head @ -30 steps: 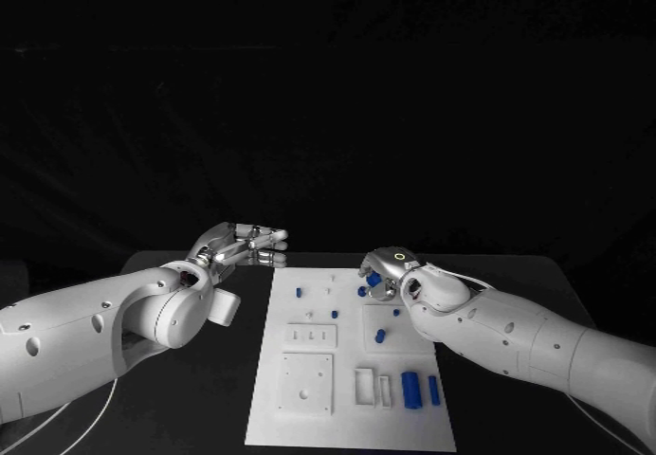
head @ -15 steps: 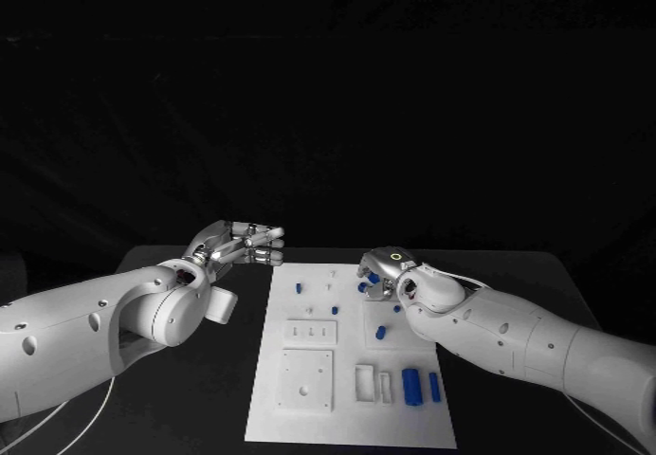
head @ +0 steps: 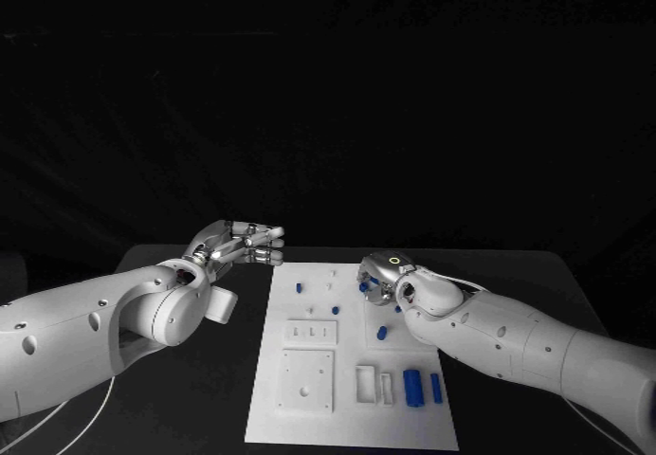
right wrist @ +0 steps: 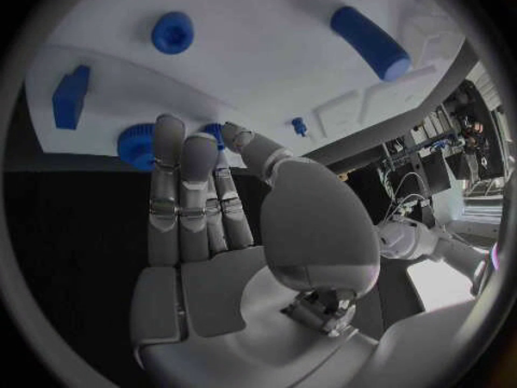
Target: Assemble the parts on the task board
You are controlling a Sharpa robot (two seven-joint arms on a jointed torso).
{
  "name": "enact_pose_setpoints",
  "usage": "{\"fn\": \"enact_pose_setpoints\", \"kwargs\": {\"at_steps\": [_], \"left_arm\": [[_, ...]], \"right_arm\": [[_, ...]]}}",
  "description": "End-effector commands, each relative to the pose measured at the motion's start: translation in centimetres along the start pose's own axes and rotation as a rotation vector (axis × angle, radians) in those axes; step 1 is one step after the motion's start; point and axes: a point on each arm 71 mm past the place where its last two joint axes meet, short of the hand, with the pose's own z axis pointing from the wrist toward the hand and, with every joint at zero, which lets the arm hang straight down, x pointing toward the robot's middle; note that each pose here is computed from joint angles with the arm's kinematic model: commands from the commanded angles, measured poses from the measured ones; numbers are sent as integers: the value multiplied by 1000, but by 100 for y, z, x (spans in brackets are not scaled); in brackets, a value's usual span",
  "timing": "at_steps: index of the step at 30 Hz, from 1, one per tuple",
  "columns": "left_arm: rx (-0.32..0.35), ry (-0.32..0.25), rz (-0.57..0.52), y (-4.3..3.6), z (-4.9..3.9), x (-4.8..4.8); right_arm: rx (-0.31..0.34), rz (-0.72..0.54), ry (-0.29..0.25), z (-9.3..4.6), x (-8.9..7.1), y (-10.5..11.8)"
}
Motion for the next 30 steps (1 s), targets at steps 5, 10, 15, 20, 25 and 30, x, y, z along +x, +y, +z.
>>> {"fn": "enact_pose_setpoints", "kwargs": {"at_steps": [5, 10, 15, 20, 25, 30], "left_arm": [[14, 17, -3, -35, 9, 10], [15, 18, -2, -42, 12, 10], [14, 20, -3, -44, 16, 12], [13, 21, -3, -44, 15, 6], [12, 18, -2, -43, 14, -2], [11, 17, -1, -43, 16, -7]], "right_arm": [[3, -16, 19, 2, 23, -9], [-1, -15, 17, 2, 21, 0], [-3, -8, -1, 3, 6, 15], [13, 3, -56, 2, -34, 14], [27, 14, -97, -1, -66, 18], [39, 25, -135, -7, -99, 30]]}}
